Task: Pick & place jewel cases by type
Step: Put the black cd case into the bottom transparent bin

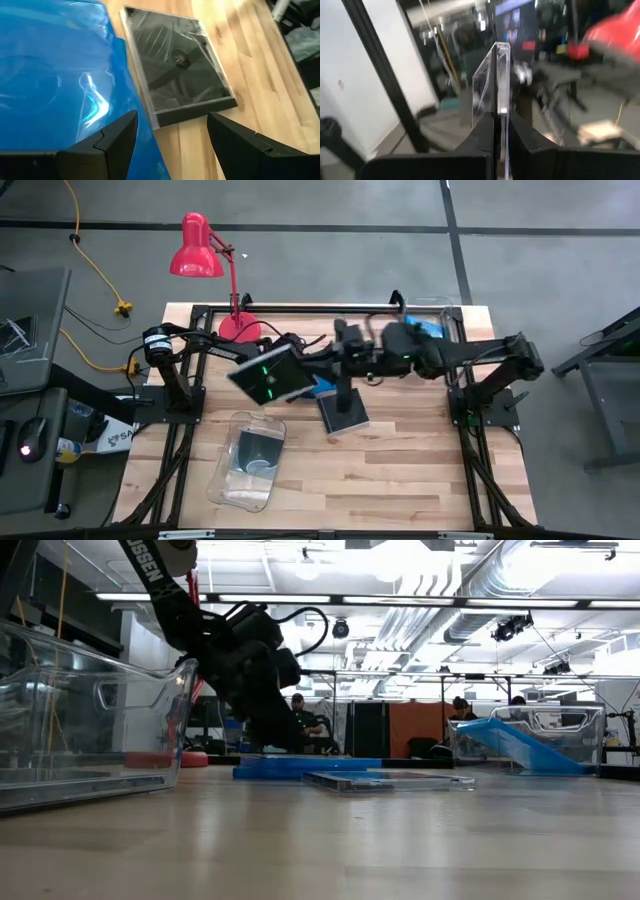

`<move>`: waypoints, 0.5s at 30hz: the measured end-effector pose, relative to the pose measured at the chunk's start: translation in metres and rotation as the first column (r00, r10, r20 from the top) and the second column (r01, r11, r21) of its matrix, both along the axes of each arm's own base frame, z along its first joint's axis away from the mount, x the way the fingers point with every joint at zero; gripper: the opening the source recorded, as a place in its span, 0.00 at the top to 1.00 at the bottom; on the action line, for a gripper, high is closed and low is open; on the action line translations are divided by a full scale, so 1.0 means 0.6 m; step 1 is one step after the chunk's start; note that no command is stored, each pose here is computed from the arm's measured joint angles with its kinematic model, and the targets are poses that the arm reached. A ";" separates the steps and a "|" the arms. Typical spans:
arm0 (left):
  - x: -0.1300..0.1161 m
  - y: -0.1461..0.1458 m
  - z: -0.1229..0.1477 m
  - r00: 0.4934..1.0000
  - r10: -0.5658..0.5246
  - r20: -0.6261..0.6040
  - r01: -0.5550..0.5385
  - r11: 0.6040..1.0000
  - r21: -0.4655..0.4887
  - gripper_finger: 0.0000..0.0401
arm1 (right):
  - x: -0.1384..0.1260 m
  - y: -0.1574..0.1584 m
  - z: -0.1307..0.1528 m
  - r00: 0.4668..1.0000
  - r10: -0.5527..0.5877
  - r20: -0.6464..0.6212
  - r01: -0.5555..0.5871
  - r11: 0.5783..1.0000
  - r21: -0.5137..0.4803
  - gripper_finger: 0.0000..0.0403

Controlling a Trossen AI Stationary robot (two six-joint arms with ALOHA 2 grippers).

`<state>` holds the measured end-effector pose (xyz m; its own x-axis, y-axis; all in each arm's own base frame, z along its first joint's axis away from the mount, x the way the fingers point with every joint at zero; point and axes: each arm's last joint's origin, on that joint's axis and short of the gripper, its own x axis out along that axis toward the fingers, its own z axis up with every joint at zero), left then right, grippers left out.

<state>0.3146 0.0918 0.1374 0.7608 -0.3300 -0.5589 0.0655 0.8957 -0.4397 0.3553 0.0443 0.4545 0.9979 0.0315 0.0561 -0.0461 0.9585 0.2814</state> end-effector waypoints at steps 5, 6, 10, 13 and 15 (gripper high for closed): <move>0.000 0.000 0.000 1.000 -0.008 0.005 0.008 1.000 0.005 0.40 | 0.047 0.009 -0.020 0.987 0.075 -0.142 -0.063 0.994 0.091 0.98; 0.000 0.000 0.000 1.000 -0.006 0.004 0.006 1.000 0.007 0.40 | 0.056 0.011 -0.025 0.983 0.092 -0.161 -0.075 0.991 0.110 0.98; 0.000 0.000 0.000 1.000 -0.006 0.005 0.006 1.000 0.007 0.40 | 0.090 0.014 -0.052 0.958 0.190 -0.216 -0.150 0.971 0.188 0.98; 0.000 0.000 0.000 1.000 -0.004 0.004 0.004 1.000 0.009 0.40 | 0.109 0.016 -0.071 0.933 0.270 -0.240 -0.213 0.947 0.239 0.98; 0.000 0.000 0.000 1.000 -0.001 0.003 0.000 1.000 0.013 0.40 | 0.116 0.016 -0.081 0.919 0.304 -0.250 -0.234 0.933 0.272 0.98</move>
